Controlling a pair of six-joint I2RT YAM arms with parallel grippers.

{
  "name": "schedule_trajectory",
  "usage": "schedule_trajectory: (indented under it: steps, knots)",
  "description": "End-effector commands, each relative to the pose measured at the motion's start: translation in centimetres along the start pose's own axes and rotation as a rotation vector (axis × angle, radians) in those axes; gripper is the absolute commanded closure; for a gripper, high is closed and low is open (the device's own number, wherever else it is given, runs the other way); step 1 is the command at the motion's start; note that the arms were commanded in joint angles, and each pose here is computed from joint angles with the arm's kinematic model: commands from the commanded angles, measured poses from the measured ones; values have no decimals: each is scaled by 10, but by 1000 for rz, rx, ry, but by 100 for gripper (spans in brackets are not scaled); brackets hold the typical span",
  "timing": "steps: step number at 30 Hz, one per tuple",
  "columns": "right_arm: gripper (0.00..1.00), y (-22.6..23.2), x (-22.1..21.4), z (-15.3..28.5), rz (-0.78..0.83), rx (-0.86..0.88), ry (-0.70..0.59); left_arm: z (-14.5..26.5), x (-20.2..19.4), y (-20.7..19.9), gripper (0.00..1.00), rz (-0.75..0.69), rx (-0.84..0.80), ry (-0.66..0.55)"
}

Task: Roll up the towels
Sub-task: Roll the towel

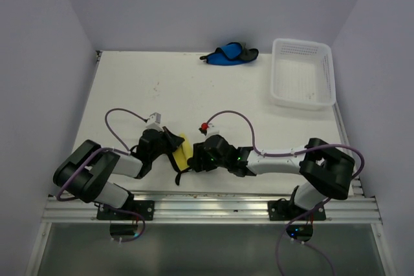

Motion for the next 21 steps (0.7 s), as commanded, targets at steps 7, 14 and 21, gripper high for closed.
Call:
schedule_trajectory:
  steps: [7, 14, 21]
  knots:
    - [39, 34, 35, 18, 19, 76, -112, 14, -42, 50, 100, -38, 224, 151]
    - [40, 37, 34, 6, 52, 55, -88, 12, -42, 50, 100, -39, 219, 155]
    - [42, 18, 29, -15, 161, -96, -51, 11, -43, 50, 100, -42, 218, 165]
Point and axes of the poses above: each gripper's point midway between its finger pads, its own z axis back along the fingers, its own y axis along the line the jaws close on, x = y × z, the point moved 5 cm from there along z, back along the fingers, and after that the axes turned 11 degrees about -z, right-handed, at the moved point
